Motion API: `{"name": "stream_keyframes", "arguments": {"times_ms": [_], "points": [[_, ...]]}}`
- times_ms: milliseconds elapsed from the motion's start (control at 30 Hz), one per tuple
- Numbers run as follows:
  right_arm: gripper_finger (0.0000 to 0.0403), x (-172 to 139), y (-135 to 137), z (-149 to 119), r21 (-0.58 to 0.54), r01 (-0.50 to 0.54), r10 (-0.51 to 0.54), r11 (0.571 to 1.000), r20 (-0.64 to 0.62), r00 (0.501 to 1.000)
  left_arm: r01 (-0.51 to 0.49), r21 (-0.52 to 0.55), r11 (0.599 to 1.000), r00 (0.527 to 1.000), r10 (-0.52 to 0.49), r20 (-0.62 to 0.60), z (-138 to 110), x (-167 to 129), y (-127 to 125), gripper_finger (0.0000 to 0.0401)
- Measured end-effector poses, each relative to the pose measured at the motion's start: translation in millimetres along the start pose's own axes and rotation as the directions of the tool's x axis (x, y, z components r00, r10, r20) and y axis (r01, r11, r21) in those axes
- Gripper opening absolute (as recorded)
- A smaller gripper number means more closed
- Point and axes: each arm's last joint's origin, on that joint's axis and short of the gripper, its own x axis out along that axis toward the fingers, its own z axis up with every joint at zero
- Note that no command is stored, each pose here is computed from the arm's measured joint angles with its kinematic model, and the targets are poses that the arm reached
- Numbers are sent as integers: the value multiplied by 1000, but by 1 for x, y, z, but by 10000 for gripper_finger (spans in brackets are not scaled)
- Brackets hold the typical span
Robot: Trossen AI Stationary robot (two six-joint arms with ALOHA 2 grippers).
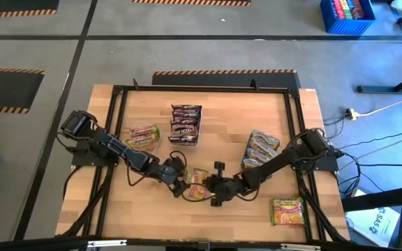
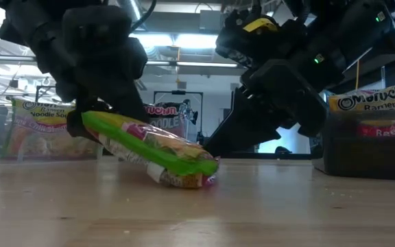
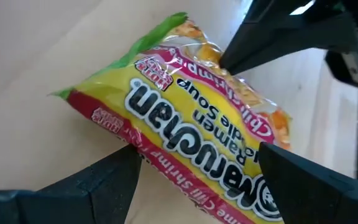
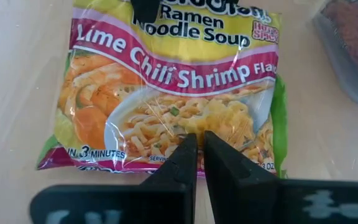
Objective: Sort Maruchan noodles
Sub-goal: Put the green noodle pack into the left transparent bin
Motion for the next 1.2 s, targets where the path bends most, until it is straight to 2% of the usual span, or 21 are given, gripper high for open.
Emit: {"name": "stream_keyframes", "arguments": {"times_ms": [333, 567, 700, 967, 1100, 1200], "points": [[18, 1, 0, 0, 1, 1, -1, 1000, 4, 1000, 21, -173, 985, 1000, -19, 9, 6, 15, 7, 316], [18, 1, 0, -1, -4, 7, -7, 1000, 6, 1000, 139, -195, 971, 990, -139, 17, 8, 37, 10, 313], [18, 1, 0, -1, -6, 7, -7, 1000, 3, 1000, 156, -188, 970, 987, -159, 2, 9, 44, 12, 281], [18, 0, 0, -1, -14, 9, -9, 1000, 3, 1000, 162, -98, 982, 987, -163, 1, 11, 45, 8, 180], [18, -11, 4, 1, 5, 5, -5, 1000, -5, 1000, 158, -54, 986, 988, -157, 9, 12, 45, 7, 157], [18, -32, 7, 5, -17, 20, -21, 1000, -14, 1000, 162, -10, 987, 987, -162, 12, 13, 44, 6, 151]]}}
